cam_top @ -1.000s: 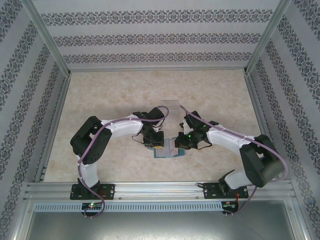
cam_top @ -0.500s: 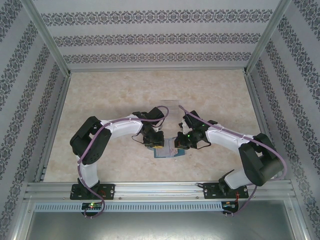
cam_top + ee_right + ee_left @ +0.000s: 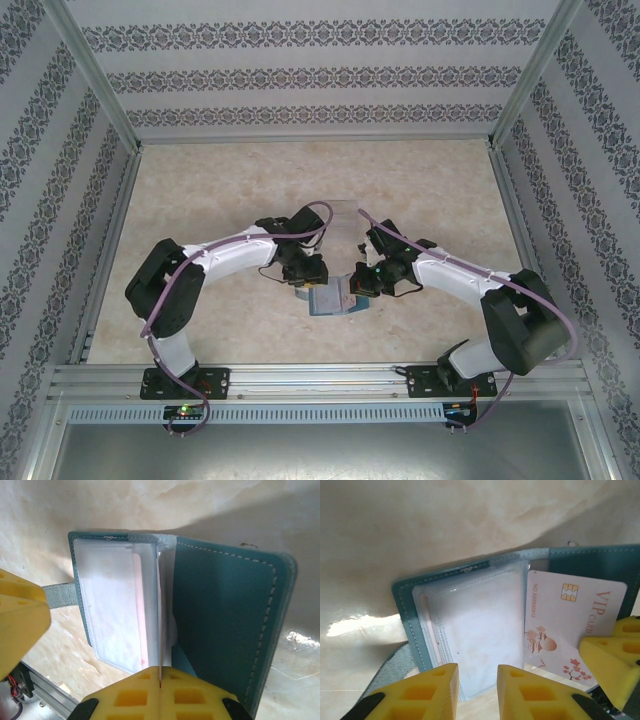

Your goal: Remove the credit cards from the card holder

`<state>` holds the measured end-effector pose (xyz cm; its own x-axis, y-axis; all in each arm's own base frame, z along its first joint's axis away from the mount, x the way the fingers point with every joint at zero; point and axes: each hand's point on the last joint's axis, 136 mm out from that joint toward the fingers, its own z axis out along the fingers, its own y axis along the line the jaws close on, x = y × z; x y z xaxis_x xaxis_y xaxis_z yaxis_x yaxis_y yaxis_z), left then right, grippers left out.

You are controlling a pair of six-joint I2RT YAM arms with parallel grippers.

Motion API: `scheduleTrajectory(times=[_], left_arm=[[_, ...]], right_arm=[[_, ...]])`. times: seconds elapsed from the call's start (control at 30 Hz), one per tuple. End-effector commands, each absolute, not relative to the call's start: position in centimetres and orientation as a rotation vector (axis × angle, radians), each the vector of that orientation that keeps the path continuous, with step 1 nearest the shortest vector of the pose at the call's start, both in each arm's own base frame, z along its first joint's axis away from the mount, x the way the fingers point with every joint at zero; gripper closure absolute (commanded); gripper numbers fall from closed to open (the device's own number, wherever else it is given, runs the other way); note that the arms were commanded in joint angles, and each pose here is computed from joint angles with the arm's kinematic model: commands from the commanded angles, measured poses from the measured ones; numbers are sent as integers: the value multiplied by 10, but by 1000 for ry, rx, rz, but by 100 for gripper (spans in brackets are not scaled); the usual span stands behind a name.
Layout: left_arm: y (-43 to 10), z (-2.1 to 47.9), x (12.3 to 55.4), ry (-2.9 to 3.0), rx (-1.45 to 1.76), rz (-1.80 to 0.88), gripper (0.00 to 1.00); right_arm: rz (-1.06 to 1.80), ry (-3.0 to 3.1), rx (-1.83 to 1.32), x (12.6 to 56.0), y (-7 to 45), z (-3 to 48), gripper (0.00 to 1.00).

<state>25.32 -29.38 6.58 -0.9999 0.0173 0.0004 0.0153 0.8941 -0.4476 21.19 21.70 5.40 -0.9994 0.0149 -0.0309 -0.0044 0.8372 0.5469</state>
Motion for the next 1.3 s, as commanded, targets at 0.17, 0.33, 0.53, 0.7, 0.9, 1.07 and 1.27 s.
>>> scheduleTrajectory(times=[0.17, 0.33, 0.53, 0.7, 0.9, 1.07, 1.27], left_arm=[[-271, 80, 267, -3130, 64, 760, 72], [-256, 80, 269, -3139, 114, 758, 72], [-238, 75, 269, -3141, 176, 750, 72], [-222, 71, 268, -3145, 224, 742, 72], [-207, 66, 263, -3137, 279, 738, 73], [-194, 62, 260, -3136, 314, 714, 73], [-182, 60, 254, -3128, 377, 718, 73]], right_arm=[[719, 2898, -142, 227, 207, 84, 100], [622, 2836, -351, 240, 204, 97, 100], [505, 2747, -810, 257, 210, 99, 100], [440, 2619, -1135, 280, 214, 104, 100], [320, 2460, -1440, 309, 212, 118, 100], [233, 2327, -1694, 324, 210, 128, 100], [126, 2220, -1871, 352, 212, 135, 100]])
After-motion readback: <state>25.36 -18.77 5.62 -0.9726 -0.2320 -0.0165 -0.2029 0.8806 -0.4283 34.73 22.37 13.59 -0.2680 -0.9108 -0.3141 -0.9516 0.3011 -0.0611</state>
